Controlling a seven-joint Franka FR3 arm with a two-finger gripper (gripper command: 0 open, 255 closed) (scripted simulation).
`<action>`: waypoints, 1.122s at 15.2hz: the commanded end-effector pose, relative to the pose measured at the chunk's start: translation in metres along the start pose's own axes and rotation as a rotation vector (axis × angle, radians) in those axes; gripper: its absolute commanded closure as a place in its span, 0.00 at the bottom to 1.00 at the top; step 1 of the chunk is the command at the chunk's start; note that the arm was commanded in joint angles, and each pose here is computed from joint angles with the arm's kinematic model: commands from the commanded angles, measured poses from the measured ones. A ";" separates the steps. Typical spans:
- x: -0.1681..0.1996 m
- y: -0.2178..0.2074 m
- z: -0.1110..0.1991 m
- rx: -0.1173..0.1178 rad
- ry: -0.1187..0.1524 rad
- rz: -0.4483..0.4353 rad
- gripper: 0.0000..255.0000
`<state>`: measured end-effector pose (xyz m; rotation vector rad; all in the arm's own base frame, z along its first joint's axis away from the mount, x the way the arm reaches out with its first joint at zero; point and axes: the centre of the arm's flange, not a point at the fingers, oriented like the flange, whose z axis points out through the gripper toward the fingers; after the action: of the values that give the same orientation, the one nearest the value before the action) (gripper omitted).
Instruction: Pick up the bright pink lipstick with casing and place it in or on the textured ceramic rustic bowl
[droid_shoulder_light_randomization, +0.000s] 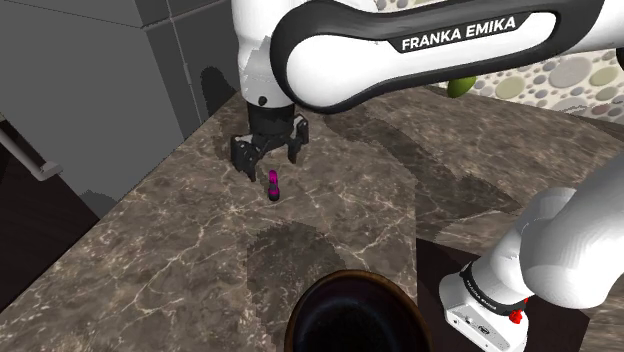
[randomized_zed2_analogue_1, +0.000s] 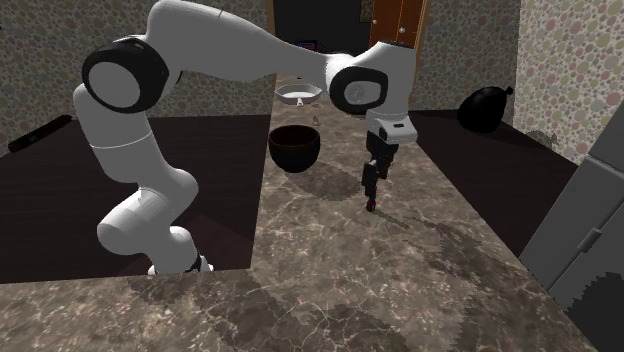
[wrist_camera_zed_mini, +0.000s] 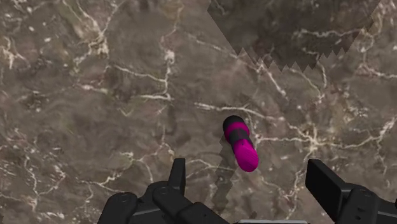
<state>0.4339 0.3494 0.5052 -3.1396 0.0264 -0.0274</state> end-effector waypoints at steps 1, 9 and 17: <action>0.001 -0.002 0.010 0.001 0.001 -0.001 0.00; 0.001 -0.002 0.034 0.001 0.001 -0.001 0.00; 0.001 -0.002 0.034 0.001 0.001 -0.001 1.00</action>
<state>0.4355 0.3516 0.4716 -3.1383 0.0254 -0.0300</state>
